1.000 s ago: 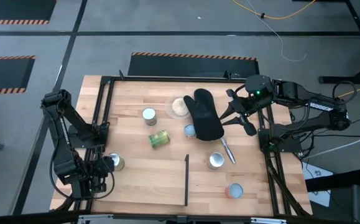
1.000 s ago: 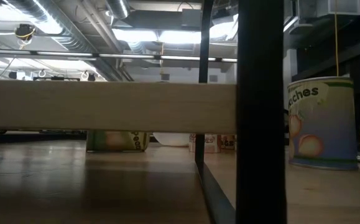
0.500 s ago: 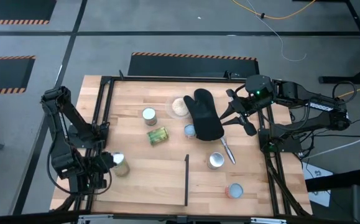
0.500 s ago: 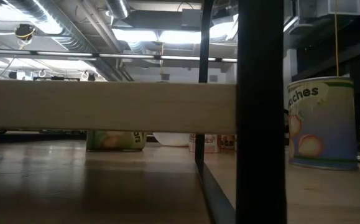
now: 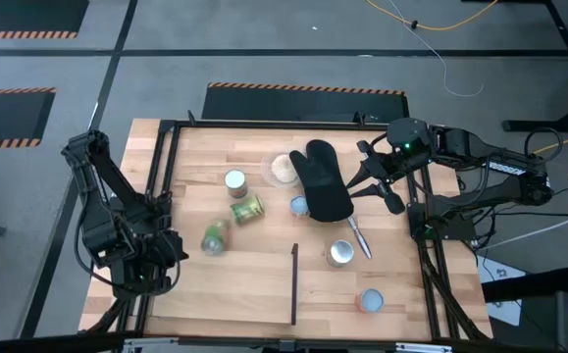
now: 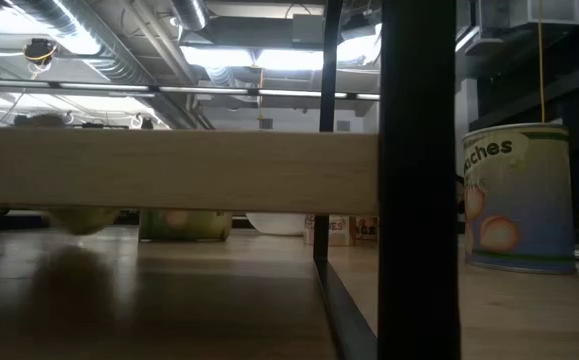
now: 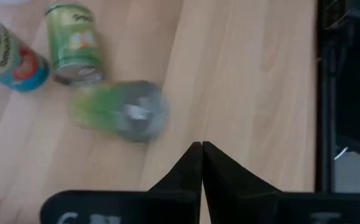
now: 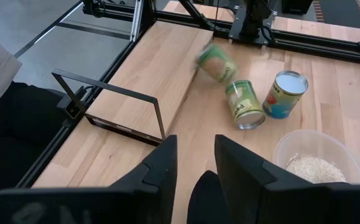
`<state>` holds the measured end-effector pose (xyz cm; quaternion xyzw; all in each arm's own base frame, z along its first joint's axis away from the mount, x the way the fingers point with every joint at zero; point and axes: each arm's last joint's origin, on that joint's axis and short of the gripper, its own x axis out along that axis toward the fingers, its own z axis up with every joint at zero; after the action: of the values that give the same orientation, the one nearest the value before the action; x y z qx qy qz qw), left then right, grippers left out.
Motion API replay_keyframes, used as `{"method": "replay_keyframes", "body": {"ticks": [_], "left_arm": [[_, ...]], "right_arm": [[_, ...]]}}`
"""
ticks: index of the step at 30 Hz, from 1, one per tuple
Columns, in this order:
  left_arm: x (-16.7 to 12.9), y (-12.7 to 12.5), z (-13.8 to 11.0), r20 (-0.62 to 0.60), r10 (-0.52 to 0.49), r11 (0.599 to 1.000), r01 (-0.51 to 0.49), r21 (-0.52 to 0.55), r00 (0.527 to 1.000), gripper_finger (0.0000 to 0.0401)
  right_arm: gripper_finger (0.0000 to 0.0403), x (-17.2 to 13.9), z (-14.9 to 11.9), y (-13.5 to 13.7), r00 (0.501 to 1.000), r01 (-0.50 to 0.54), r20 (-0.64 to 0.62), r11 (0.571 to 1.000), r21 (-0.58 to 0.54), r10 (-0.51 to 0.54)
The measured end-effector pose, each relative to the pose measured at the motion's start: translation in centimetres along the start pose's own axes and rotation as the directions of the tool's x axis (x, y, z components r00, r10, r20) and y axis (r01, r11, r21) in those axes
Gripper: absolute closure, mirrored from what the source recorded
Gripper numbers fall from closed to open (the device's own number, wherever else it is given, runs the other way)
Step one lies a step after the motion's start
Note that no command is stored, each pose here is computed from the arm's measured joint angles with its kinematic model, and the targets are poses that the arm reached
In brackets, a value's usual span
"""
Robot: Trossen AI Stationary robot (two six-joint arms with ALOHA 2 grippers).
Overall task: Pick and place cans onto a shelf
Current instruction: Put the right green canned orange on the shelf, then put the left green canned orange on the shelf
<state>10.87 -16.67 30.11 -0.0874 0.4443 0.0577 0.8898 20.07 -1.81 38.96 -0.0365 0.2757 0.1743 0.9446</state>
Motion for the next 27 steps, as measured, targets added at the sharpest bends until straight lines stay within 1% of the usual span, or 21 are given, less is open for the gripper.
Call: {"method": "replay_keyframes", "body": {"ticks": [5, 9, 13, 19, 23, 25, 27], "left_arm": [[0.2, 0.1, 0.5, 0.078, 0.025, 0.999, -0.022, -0.029, 0.997, 0.0383], [0.5, 0.5, 1.2, 0.161, 0.084, 0.995, -0.076, -0.059, 0.983, 0.0368], [0.9, 1.0, 2.2, 0.219, 0.151, 0.986, -0.131, -0.106, 0.964, 0.0341], [2.1, 2.6, 4.0, 0.187, 0.247, 0.959, -0.212, -0.188, 0.951, 0.0285], [3.1, 4.0, 5.3, 0.120, 0.289, 0.945, -0.263, -0.195, 0.950, 0.0271], [3.5, 4.7, 5.9, 0.095, 0.314, 0.939, -0.295, -0.177, 0.945, 0.0271], [4.0, 5.6, 6.6, 0.043, 0.319, 0.942, -0.312, -0.124, 0.947, 0.0272]], "right_arm": [[0.0291, 0.0, 0.0, 0.0, 1.000, 0.000, 0.000, 1.000, 0.001, 0.000], [0.0291, 0.0, 0.0, 0.0, 1.000, 0.000, 0.000, 1.000, 0.001, 0.000], [0.0291, 0.0, 0.0, 0.0, 1.000, 0.000, 0.000, 1.000, 0.001, 0.000], [0.0291, 0.0, 0.0, 0.0, 1.000, 0.000, 0.000, 1.000, 0.001, 0.000], [0.0291, 0.0, 0.0, 0.0, 1.000, 0.000, 0.000, 1.000, 0.001, 0.000], [0.0291, 0.0, 0.0, 0.0, 1.000, 0.000, 0.000, 1.000, 0.001, 0.000], [0.0291, 0.0, 0.0, 0.0, 1.000, 0.000, 0.000, 1.000, 0.000, 0.000]]}}
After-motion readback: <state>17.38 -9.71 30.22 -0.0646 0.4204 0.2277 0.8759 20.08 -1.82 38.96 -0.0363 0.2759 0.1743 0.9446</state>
